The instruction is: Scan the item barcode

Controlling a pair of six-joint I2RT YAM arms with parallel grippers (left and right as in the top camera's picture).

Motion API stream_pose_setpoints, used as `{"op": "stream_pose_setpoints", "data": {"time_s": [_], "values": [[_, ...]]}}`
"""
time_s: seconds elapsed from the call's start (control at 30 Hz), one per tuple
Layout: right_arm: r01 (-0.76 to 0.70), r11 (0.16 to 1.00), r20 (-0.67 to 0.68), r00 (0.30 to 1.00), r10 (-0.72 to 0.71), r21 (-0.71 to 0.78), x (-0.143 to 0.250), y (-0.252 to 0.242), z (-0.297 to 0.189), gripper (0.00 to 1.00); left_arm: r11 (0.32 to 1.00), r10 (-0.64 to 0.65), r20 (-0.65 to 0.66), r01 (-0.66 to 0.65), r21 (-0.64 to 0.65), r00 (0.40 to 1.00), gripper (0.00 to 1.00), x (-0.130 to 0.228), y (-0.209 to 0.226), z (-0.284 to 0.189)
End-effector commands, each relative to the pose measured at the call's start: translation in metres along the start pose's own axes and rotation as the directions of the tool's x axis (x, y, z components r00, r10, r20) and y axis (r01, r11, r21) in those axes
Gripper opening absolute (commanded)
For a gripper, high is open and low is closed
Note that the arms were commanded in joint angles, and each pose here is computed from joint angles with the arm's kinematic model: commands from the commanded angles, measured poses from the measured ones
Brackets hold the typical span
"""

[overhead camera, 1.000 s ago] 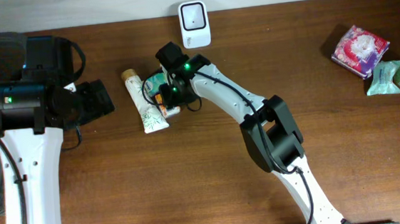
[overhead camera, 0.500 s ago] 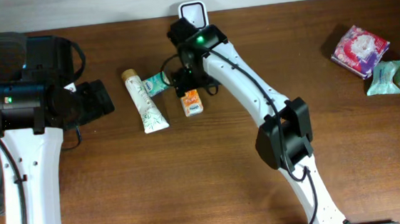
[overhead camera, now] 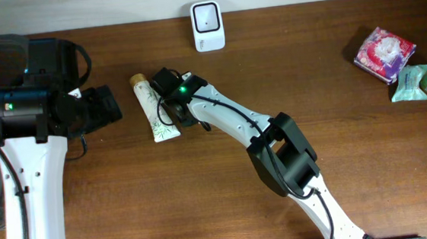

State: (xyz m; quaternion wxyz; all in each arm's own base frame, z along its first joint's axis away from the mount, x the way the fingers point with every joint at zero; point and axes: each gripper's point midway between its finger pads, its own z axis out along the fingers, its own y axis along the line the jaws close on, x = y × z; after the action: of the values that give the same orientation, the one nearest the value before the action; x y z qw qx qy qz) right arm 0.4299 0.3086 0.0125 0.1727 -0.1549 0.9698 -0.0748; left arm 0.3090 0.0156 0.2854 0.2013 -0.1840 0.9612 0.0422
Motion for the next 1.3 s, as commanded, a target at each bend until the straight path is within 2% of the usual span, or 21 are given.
{"op": "stream_pose_setpoints", "data": {"time_s": [0.0,0.1,0.17,0.23,0.27,0.33,0.43,0.47,0.53,0.6,0.67,0.7,0.8,0.83,0.9,0.93,0.97,1.03,1.17,1.2,1.27], "values": [[-0.001,1.000,-0.026,1.000,0.001,-0.002,0.010,0.003,0.006,0.04,1.000,-0.019,0.018,0.019,0.002,1.000,0.99,-0.002,0.002,-0.005],[-0.026,0.999,-0.025,0.999,0.025,-0.032,-0.006,-0.008,-0.022,0.04,1.000,-0.019,0.018,0.019,0.002,1.000,0.99,-0.002,0.002,-0.005],[-0.011,0.980,-0.068,0.998,-0.003,-0.200,-0.017,-0.008,-0.056,0.04,1.000,-0.019,0.018,0.019,0.002,1.000,0.99,-0.002,0.002,-0.005],[0.009,0.818,-0.112,0.990,-0.090,-0.575,-0.020,0.009,-0.096,0.04,1.000,-0.019,0.018,0.019,0.002,1.000,0.99,-0.002,0.002,-0.005],[-0.029,0.684,-0.135,0.986,-0.102,-0.729,-0.019,0.006,-0.106,0.04,1.000,-0.019,0.018,0.019,0.002,1.000,0.99,-0.002,0.002,-0.005],[-0.135,0.599,-0.216,0.974,-0.065,-0.789,-0.012,-0.009,-0.093,0.04,1.000,-0.019,0.018,0.019,0.002,1.000,0.99,-0.002,0.002,-0.005],[-0.283,0.395,-0.313,0.950,-0.011,-0.874,0.012,-0.013,-0.050,0.04,1.000,-0.019,0.018,0.019,0.002,1.000,0.99,-0.002,0.002,-0.005],[-0.336,0.363,-0.350,0.936,0.026,-0.869,0.016,-0.020,-0.037,0.04,1.000,-0.019,0.018,0.019,0.002,1.000,0.99,-0.002,0.002,-0.005],[-0.420,0.369,-0.413,0.905,0.100,-0.829,0.024,-0.047,-0.013,0.04,1.000,-0.019,0.018,0.019,0.002,1.000,0.99,-0.002,0.002,-0.005],[-0.470,0.469,-0.452,0.878,0.158,-0.748,0.037,-0.079,0.012,0.06,1.000,-0.019,0.018,0.019,0.002,1.000,0.99,-0.002,0.002,-0.005],[-0.497,0.543,-0.465,0.860,0.210,-0.677,0.038,-0.113,0.016,0.40,1.000,-0.019,0.018,0.019,0.002,1.000,0.99,-0.002,0.002,-0.005],[-0.476,0.634,-0.438,0.869,0.231,-0.609,0.029,-0.143,-0.001,0.54,1.000,-0.019,0.018,0.019,0.002,1.000,0.99,-0.002,0.002,-0.005],[-0.333,0.674,-0.351,0.929,0.117,-0.659,0.016,-0.136,-0.039,0.63,1.000,-0.019,0.018,0.019,0.002,1.000,0.99,-0.002,0.002,-0.005],[-0.312,0.687,-0.347,0.933,0.093,-0.656,0.018,-0.127,-0.039,0.63,1.000,-0.019,0.018,0.019,0.002,1.000,0.99,-0.002,0.002,-0.005],[-0.216,0.789,-0.326,0.945,0.021,-0.576,0.030,-0.106,-0.014,0.71,1.000,-0.019,0.018,0.019,0.002,1.000,0.99,-0.002,0.002,-0.005],[-0.196,0.790,-0.320,0.948,0.000,-0.581,0.031,-0.096,-0.012,0.72,1.000,-0.019,0.018,0.019,0.002,1.000,0.99,-0.002,0.002,-0.005],[-0.165,0.770,-0.295,0.955,-0.031,-0.616,0.031,-0.074,-0.013,0.72,1.000,-0.019,0.018,0.019,0.002,1.000,0.99,-0.002,0.002,-0.005],[-0.150,0.746,-0.269,0.962,-0.041,-0.648,0.028,-0.062,-0.012,0.52,1.000,-0.019,0.018,0.019,0.002,1.000,0.99,-0.002,0.002,-0.005],[-0.173,0.733,-0.307,0.950,-0.052,-0.658,0.040,-0.053,0.007,0.48,1.000,-0.019,0.018,0.019,0.002,1.000,0.99,-0.002,0.002,-0.005],[-0.175,0.731,-0.310,0.949,-0.052,-0.660,0.044,-0.051,0.013,0.38,1.000,-0.019,0.018,0.019,0.002,1.000,0.99,-0.002,0.002,-0.005],[-0.209,0.720,-0.336,0.941,-0.035,-0.662,0.049,-0.048,0.015,0.05,1.000,-0.019,0.018,0.019,0.002,1.000,0.99,-0.002,0.002,-0.005]]}}
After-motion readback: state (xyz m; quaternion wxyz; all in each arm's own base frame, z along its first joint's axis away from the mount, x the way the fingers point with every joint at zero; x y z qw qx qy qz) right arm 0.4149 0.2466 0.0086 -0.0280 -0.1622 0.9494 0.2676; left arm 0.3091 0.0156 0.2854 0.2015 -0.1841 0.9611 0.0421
